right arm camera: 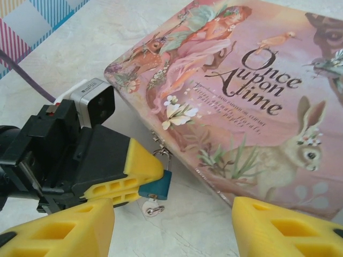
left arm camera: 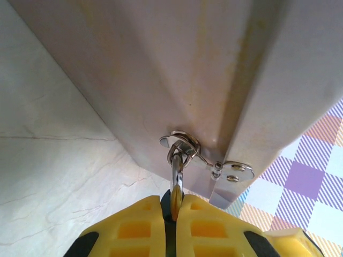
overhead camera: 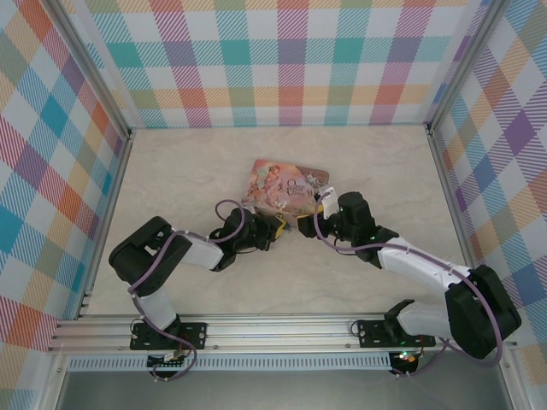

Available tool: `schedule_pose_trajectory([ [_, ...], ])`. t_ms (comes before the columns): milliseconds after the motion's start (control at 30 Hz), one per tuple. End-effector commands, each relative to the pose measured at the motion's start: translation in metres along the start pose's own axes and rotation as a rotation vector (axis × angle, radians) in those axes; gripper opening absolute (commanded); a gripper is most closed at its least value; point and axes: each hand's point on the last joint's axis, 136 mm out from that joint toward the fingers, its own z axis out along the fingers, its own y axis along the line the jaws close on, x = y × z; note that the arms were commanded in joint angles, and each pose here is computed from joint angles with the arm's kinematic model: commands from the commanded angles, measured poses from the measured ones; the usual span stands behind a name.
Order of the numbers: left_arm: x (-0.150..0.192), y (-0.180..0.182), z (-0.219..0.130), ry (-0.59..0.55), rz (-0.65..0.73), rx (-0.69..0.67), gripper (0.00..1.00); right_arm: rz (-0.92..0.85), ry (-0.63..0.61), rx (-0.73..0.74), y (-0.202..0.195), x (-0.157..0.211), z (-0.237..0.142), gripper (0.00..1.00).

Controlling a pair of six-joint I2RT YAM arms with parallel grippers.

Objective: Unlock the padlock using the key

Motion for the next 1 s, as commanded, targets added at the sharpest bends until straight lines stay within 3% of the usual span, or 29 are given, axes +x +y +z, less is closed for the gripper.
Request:
schedule_pose_trajectory([
  [0,0.008,0.016,0.008,0.049,-0.023,-0.051,0.12,-0.009,-0.008,-0.034,0.006,-0.013,0.002,0.62],
  [67,0.01,0.007,0.008,0.058,-0.014,-0.031,0.3,-0.006,-0.004,-0.038,0.006,-0.012,0.003,0.64],
  [233,0.013,-0.011,-0.002,0.051,0.034,-0.022,0.55,0.023,0.008,-0.044,0.002,-0.013,0.0,0.68],
  [400,0.011,-0.024,-0.023,0.017,0.09,-0.048,0.73,0.095,0.048,-0.024,-0.011,-0.014,-0.009,0.7],
  [533,0.0,-0.035,-0.049,-0.039,0.153,-0.079,0.81,0.124,0.061,0.027,-0.027,-0.015,-0.017,0.78],
  [733,-0.047,-0.059,-0.106,-0.189,0.313,-0.167,0.98,0.255,0.038,0.076,-0.058,-0.019,-0.027,1.0],
  [867,-0.093,-0.074,-0.136,-0.291,0.355,-0.188,1.0,0.371,0.025,0.087,-0.08,-0.02,-0.027,1.0],
  [967,-0.11,-0.086,-0.133,-0.287,0.395,-0.161,1.0,0.446,0.038,0.09,-0.092,-0.018,-0.021,1.0],
])
